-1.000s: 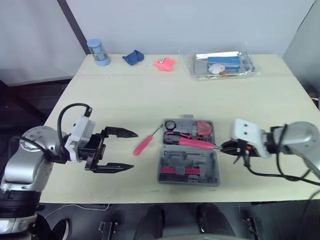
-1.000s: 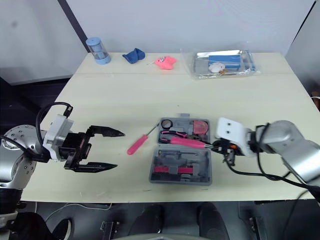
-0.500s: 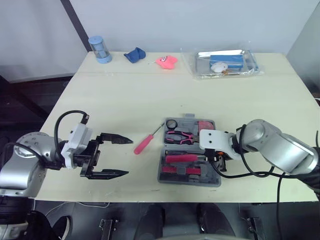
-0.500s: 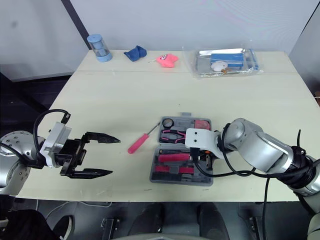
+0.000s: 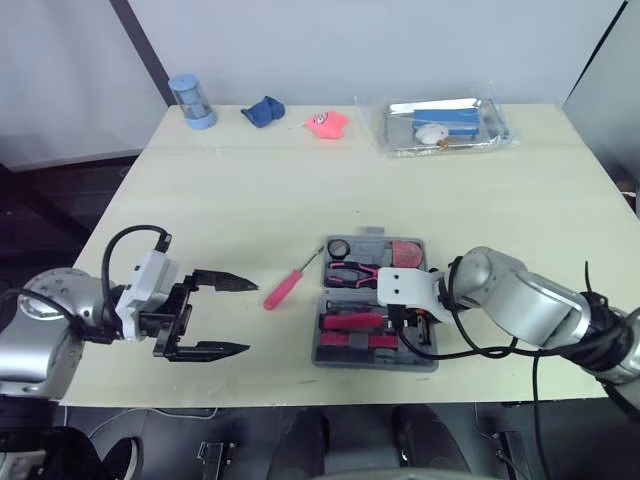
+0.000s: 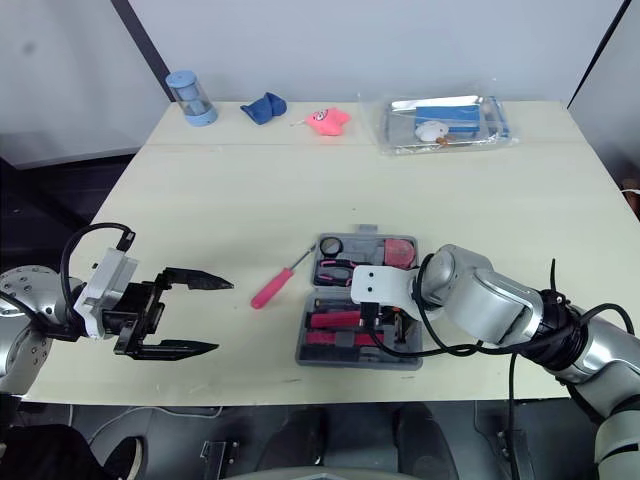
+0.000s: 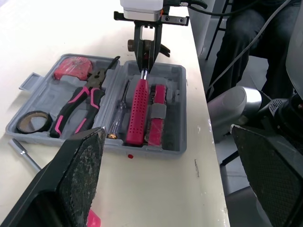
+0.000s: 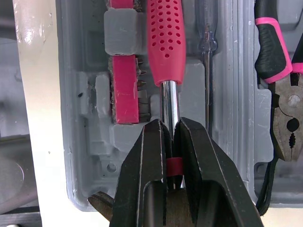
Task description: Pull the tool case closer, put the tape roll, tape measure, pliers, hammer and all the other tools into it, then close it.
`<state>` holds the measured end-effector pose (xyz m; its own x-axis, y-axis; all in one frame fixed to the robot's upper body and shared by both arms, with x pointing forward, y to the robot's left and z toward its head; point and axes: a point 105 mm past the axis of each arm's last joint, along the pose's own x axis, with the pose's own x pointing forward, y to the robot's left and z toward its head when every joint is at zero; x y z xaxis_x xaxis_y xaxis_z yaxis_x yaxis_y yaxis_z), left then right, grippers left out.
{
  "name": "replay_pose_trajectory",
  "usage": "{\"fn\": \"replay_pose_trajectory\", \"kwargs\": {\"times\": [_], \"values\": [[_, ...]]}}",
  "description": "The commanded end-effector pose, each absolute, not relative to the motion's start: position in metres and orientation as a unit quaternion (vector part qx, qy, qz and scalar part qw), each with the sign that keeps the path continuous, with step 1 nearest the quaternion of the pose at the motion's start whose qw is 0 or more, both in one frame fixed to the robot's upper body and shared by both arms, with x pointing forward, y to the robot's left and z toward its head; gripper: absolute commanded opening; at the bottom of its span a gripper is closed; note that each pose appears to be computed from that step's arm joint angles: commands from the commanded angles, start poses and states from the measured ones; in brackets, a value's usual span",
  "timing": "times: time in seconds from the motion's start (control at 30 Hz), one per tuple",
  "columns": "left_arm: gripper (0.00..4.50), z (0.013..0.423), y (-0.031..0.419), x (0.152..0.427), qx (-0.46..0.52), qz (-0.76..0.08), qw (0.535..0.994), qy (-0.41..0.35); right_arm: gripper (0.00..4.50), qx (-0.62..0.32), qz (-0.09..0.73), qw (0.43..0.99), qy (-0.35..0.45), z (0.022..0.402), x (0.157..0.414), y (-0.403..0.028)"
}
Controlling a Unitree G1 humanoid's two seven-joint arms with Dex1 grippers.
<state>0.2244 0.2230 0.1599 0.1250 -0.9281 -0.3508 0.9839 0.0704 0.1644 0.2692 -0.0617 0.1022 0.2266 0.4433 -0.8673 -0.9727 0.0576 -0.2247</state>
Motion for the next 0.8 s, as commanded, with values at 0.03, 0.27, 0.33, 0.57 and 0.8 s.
{"fn": "replay_pose_trajectory", "kwargs": {"times": [0.03,0.27,0.33,0.57,0.8], "values": [[4.50,0.166,0.229,0.219,0.194,-0.664,0.718,0.071,0.02,-0.427,0.535,0.663,0.302,0.104,0.271,-0.058],[4.50,0.163,0.235,0.220,0.192,-0.659,0.724,0.075,0.02,-0.420,0.544,0.663,0.297,0.099,0.268,-0.051],[4.50,0.163,0.235,0.220,0.193,-0.658,0.724,0.075,0.02,-0.419,0.544,0.663,0.297,0.097,0.269,-0.050],[4.50,0.164,0.234,0.221,0.194,-0.660,0.722,0.072,0.02,-0.419,0.544,0.665,0.294,0.094,0.271,-0.049],[4.50,0.163,0.232,0.221,0.193,-0.663,0.720,0.069,0.49,-0.425,0.543,0.666,0.285,0.094,0.275,-0.050]]}}
